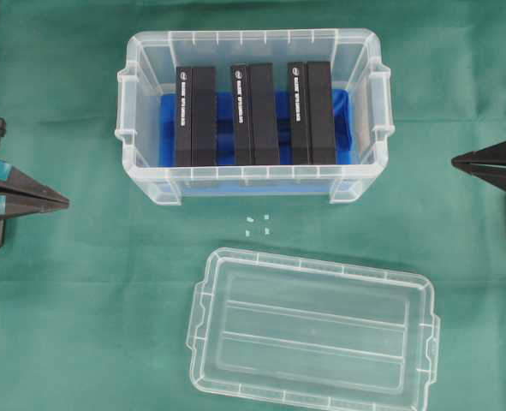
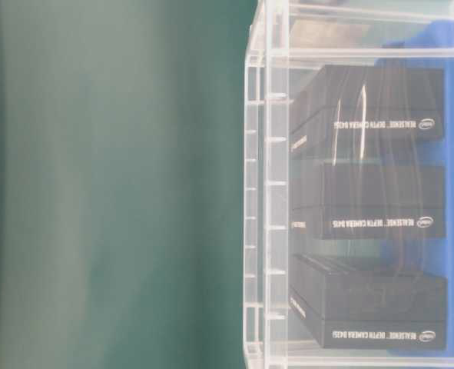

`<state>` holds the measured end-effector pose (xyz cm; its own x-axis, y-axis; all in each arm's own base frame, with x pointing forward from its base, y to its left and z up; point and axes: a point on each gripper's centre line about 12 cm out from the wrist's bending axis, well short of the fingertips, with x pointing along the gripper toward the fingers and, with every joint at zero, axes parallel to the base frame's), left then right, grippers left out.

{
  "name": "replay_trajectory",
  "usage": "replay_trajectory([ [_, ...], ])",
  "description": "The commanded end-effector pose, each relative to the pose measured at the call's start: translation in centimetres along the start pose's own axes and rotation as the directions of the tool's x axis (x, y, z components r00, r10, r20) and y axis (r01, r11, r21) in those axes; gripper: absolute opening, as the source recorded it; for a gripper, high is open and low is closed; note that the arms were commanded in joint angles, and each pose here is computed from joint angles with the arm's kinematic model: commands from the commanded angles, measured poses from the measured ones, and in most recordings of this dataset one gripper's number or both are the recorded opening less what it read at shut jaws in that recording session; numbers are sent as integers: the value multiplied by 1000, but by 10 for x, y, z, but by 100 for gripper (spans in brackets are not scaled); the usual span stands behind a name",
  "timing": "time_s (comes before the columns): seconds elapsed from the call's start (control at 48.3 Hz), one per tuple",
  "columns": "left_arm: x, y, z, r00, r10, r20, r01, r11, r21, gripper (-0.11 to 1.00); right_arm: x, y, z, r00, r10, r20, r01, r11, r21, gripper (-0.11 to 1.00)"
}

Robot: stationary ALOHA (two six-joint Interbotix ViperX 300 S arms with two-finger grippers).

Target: Clamp the lid of the box with both arms, then lift and open it.

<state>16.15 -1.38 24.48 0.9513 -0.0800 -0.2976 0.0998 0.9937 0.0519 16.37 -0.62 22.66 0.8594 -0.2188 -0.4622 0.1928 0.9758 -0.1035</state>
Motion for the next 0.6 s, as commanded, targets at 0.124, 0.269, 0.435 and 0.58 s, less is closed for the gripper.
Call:
replay_trajectory([
  [0.124,0,1,5,1000,3,12,-3,1000,-2,1,-4,12,9,989,119,88,-120,993,9,0],
  [0.269,0,1,5,1000,4,14,-4,1000,-1,1,-6,25,4,962,233,144,-234,972,-11,0],
  [0.435,0,1,5,1000,4,14,-4,1000,1,1,-10,32,-5,927,320,195,-319,947,-35,0],
  [0.58,0,1,5,1000,4,14,-4,1000,1,1,-17,30,-8,908,337,248,-338,940,-39,0],
])
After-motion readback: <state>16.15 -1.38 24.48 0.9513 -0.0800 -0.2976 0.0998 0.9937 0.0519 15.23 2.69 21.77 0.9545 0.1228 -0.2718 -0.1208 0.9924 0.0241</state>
